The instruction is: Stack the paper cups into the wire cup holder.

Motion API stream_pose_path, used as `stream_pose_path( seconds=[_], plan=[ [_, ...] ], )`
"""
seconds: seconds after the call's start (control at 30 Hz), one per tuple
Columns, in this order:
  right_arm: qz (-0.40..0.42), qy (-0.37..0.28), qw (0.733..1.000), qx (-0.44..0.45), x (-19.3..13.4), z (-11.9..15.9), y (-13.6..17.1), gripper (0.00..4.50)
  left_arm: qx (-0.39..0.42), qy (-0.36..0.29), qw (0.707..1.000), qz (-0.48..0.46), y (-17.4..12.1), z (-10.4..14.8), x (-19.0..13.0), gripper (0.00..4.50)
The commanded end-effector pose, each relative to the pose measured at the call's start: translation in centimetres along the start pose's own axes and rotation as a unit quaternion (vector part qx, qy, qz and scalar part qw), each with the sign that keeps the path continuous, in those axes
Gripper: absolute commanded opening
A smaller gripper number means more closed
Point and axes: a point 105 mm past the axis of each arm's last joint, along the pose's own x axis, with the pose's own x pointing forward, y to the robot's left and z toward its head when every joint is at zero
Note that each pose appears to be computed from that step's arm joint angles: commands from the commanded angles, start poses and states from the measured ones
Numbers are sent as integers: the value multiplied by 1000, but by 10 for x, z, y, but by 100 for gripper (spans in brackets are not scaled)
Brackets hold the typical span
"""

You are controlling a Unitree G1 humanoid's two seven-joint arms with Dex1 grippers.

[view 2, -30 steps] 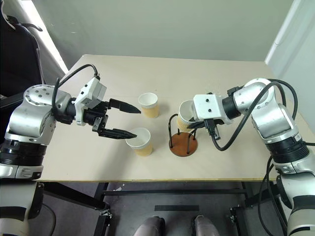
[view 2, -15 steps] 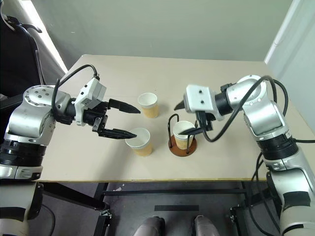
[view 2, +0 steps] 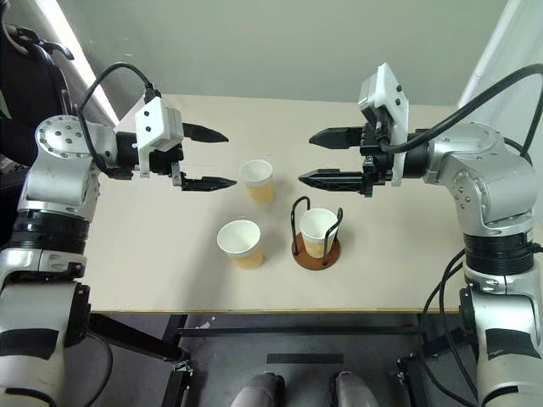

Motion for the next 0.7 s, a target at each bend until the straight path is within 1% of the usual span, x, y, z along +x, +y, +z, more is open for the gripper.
stream_pose_path(
  seconds=[0.03, 0.1, 0.47, 0.7],
  plan=[
    [-1, -12, 1000, -15, -6, 11, 4, 366, 55, 10, 998, 23, 13, 7, -1, 450],
    [0, -11, 1000, -14, -6, 11, 5, 366, 77, 27, 997, 16, 13, 3, 2, 450],
    [2, -3, 1000, -16, -8, 9, 6, 366, 134, 72, 988, -3, 9, -12, 18, 450],
    [2, 3, 1000, -17, -9, 5, 6, 366, 148, 74, 986, 1, 10, -12, 26, 450]
  ],
)
